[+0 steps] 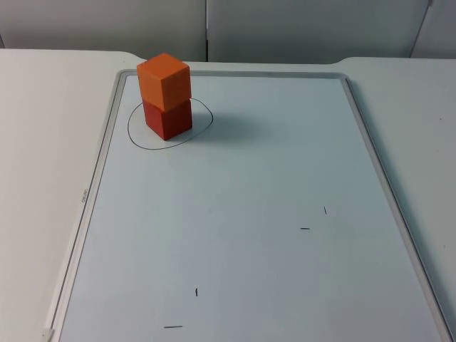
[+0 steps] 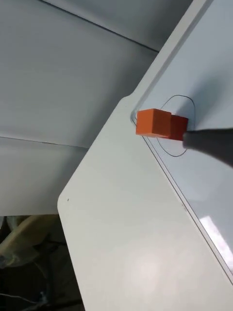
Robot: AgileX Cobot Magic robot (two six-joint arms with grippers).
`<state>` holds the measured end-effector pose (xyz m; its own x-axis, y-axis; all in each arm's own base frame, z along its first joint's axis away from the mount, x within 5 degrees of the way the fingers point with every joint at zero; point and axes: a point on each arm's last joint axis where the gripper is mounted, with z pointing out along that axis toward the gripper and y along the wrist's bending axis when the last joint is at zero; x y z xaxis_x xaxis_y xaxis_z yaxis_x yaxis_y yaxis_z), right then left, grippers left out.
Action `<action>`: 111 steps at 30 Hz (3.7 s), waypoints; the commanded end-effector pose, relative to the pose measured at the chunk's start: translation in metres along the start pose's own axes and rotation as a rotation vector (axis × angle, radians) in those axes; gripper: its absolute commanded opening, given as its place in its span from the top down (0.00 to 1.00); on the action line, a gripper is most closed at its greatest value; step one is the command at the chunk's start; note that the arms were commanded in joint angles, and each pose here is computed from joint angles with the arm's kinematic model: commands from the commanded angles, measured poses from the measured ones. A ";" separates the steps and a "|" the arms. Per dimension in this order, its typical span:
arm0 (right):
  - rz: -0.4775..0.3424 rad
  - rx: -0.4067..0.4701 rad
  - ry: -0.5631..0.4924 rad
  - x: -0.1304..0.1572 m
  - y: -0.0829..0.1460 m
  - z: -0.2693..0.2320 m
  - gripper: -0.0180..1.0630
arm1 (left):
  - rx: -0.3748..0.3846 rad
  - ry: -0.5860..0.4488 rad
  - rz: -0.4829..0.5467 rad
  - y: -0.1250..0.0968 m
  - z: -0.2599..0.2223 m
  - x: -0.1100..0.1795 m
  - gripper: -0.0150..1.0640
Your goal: Pick up one cube with the left hand and another cube with the right hand. First place the cube in the right hand at the target position, then stack the cube in the left hand on top.
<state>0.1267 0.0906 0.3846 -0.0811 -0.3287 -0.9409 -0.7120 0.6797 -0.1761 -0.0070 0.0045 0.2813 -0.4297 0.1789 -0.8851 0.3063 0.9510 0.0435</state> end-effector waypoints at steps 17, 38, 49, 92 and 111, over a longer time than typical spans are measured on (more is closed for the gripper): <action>0.116 0.098 0.062 0.062 0.036 -0.093 0.31 | 0.011 -0.006 -0.006 -0.001 0.001 0.001 0.01; 0.211 0.116 0.199 0.138 0.061 -0.121 0.31 | 0.014 -0.006 -0.008 -0.001 0.001 0.001 0.01; 0.273 0.226 0.211 0.140 0.052 -0.123 0.31 | 0.016 -0.006 -0.009 -0.001 0.001 0.001 0.01; 0.313 0.296 0.210 0.140 0.052 -0.123 0.01 | 0.016 -0.006 -0.009 -0.001 0.001 0.001 0.01; 0.446 0.638 0.235 0.139 0.054 -0.121 0.01 | 0.016 -0.006 -0.009 -0.001 0.001 0.001 0.01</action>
<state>-0.0076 0.0021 0.2793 -0.4712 -0.0267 -0.8816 -0.0576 0.9983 0.0006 -0.0068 0.0040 0.2808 -0.4308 0.1765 -0.8850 0.3095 0.9501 0.0389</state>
